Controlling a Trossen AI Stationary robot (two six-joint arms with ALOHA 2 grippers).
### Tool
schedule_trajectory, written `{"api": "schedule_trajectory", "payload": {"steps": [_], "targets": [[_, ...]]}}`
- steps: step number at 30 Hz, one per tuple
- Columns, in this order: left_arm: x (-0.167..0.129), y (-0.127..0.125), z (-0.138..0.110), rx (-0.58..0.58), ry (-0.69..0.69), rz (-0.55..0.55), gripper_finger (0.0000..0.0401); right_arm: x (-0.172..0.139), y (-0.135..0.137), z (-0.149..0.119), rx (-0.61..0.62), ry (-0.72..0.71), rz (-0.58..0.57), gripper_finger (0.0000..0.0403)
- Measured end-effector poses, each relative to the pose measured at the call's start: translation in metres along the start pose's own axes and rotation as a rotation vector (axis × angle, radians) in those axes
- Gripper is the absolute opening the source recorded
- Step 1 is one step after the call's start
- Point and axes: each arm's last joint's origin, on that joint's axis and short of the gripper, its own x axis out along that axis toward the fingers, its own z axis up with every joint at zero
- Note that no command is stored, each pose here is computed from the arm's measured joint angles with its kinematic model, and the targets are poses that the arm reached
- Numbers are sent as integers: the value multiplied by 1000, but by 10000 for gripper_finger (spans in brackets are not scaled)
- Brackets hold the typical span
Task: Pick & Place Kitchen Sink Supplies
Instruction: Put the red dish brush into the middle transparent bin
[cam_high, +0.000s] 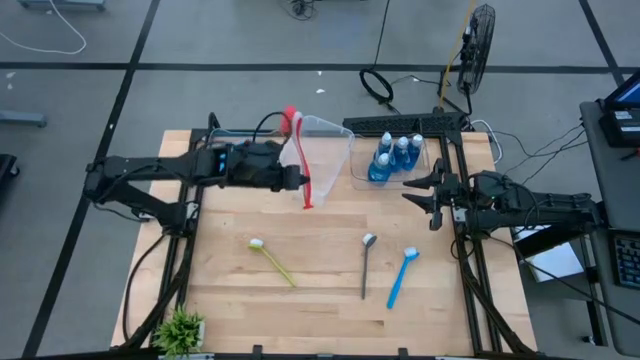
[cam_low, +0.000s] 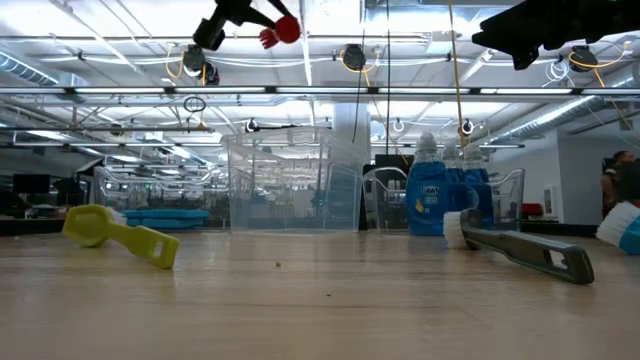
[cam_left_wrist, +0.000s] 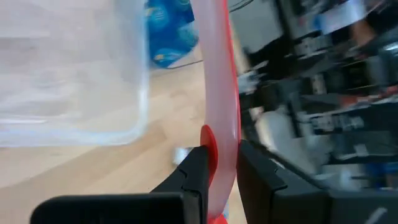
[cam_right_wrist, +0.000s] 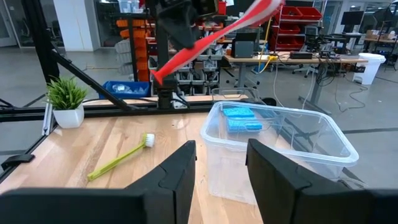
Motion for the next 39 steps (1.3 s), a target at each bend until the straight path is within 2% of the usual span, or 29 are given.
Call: {"api": "schedule_trajectory", "payload": {"steps": [7, 17, 22, 27, 32, 39], "targets": [[5, -6, 39, 14, 152, 242, 59, 0, 0, 0, 7, -1, 0, 130], [38, 10, 96, -113, 457, 217, 59, 0, 0, 0, 7, -1, 0, 130], [57, 36, 121, -301, 642, 165, 59, 0, 0, 0, 7, -1, 0, 130], [67, 62, 138, -427, 704, 214, 59, 0, 0, 0, 7, 5, 0, 130], [78, 84, 149, -498, 718, 240, 58, 0, 0, -1, 7, 7, 0, 130], [100, 103, 151, -596, 785, 242, 58, 0, 0, -1, 6, 8, 0, 130]]}}
